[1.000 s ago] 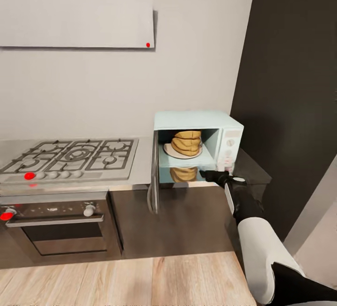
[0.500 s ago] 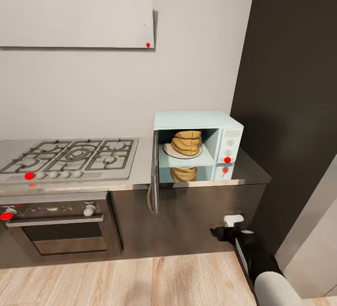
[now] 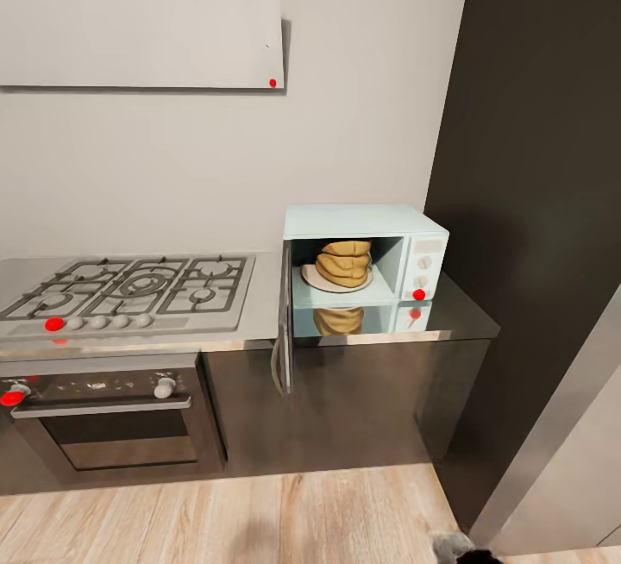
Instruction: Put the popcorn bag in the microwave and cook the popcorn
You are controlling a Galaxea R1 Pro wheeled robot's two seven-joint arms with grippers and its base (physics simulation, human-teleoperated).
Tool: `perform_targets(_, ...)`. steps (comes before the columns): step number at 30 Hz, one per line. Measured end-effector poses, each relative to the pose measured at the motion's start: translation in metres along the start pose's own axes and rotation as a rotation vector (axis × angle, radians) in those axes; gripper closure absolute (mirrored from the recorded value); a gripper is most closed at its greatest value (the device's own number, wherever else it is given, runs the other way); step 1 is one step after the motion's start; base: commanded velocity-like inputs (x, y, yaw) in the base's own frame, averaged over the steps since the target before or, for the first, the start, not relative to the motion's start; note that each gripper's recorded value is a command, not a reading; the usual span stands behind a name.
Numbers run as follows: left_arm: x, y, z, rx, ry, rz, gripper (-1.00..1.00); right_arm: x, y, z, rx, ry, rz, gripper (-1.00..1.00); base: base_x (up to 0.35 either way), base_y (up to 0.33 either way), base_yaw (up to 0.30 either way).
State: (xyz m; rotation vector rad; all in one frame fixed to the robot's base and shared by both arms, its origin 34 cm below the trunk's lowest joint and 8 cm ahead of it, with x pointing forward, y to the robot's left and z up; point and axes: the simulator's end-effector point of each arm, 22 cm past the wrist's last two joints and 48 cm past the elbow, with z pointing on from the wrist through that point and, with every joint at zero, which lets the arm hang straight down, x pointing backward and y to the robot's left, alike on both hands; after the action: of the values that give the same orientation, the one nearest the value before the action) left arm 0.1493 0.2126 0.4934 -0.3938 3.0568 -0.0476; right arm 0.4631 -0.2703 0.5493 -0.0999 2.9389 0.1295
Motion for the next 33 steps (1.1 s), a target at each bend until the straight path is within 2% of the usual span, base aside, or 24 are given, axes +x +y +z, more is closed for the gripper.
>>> perform_targets(3,0.000,0.000,0.000,0.000,0.000,0.000,-1.00,0.098,-0.010,0.013,0.056,0.064,-0.002,-1.00,0.000,0.000,0.000)
perform_targets(5,0.000,0.000,0.000,0.000,0.000,-0.001,-1.00,0.134,-0.010,0.015,0.066,0.036,-0.012,-1.00,0.000,0.000,0.000)
perform_targets(8,0.001,0.000,0.000,-0.001,0.001,-0.001,-1.00,0.165,-0.010,0.015,0.069,0.048,-0.012,-1.00,0.000,0.000,0.023)
perform_targets(16,0.001,0.000,0.000,-0.001,0.001,-0.002,-1.00,0.171,-0.020,0.013,0.121,0.052,-0.013,-1.00,0.000,0.000,0.151)
perform_targets(28,0.002,0.000,0.000,0.000,0.003,0.001,-1.00,0.171,-0.019,0.013,0.122,0.050,-0.015,-1.00,0.230,0.000,0.005)
perform_targets(33,0.000,0.000,0.000,0.001,0.001,0.002,-1.00,0.172,-0.018,0.014,0.119,0.053,-0.016,-1.00,0.048,0.000,0.000)
